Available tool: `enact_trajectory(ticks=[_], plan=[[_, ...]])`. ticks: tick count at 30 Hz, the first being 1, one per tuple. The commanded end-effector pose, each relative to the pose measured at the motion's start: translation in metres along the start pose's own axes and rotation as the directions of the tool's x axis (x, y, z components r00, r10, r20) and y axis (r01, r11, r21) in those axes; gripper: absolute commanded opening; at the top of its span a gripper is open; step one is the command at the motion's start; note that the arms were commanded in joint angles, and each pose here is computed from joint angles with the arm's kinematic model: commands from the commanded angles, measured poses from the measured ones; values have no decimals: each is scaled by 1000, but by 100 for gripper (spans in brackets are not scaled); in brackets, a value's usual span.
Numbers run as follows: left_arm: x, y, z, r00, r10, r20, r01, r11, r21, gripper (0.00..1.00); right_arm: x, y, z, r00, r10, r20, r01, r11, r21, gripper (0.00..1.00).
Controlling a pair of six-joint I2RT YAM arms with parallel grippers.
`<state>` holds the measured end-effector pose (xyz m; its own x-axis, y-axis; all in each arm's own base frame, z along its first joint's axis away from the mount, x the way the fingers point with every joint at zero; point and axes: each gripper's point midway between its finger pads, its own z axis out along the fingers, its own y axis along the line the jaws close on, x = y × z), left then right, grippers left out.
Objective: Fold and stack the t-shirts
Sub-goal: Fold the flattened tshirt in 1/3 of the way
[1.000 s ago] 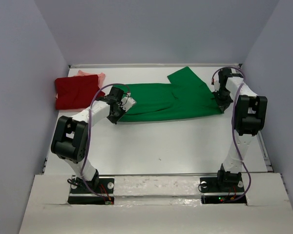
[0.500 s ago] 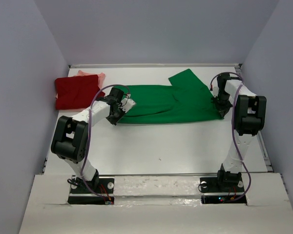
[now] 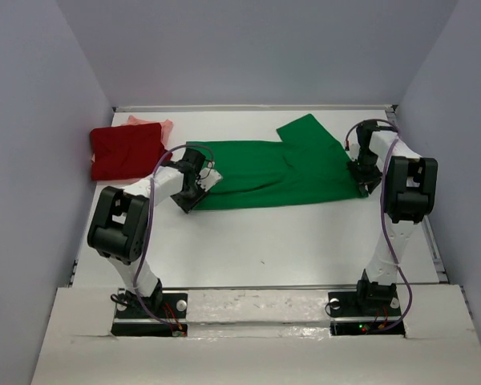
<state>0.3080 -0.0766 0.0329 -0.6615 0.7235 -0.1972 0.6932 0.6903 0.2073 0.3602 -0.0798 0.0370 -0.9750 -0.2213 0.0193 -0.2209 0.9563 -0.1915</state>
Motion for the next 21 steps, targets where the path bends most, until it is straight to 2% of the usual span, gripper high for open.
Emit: enact_trajectory(ticks=[1, 2, 4, 7, 13, 17, 21], plan=[[20, -5, 3, 996, 13, -90, -11, 1000, 15, 54, -1, -16, -22, 1000, 9, 22, -10, 999, 40, 41], [21, -6, 3, 995, 15, -95, -13, 1000, 16, 59, 0, -17, -23, 1000, 8, 20, -8, 999, 43, 43], [21, -6, 1, 995, 17, -98, -15, 1000, 18, 63, -1, -19, -27, 1000, 7, 26, -9, 999, 48, 51], [20, -3, -2, 995, 15, -101, -14, 1000, 13, 64, -5, -22, -35, 999, 9, 40, -11, 998, 56, 55], [16, 7, -17, 995, 15, -99, -18, 999, -27, 66, -9, -30, -51, 998, 6, 64, -11, 997, 83, 58], [14, 14, -33, 996, 14, -93, -19, 998, -55, 73, -15, -36, -67, 995, 9, 98, -18, 995, 96, 59], [1, 29, -59, 999, 7, -37, -11, 994, -106, 79, -20, -39, -80, 992, 19, 124, -31, 994, 101, 60]])
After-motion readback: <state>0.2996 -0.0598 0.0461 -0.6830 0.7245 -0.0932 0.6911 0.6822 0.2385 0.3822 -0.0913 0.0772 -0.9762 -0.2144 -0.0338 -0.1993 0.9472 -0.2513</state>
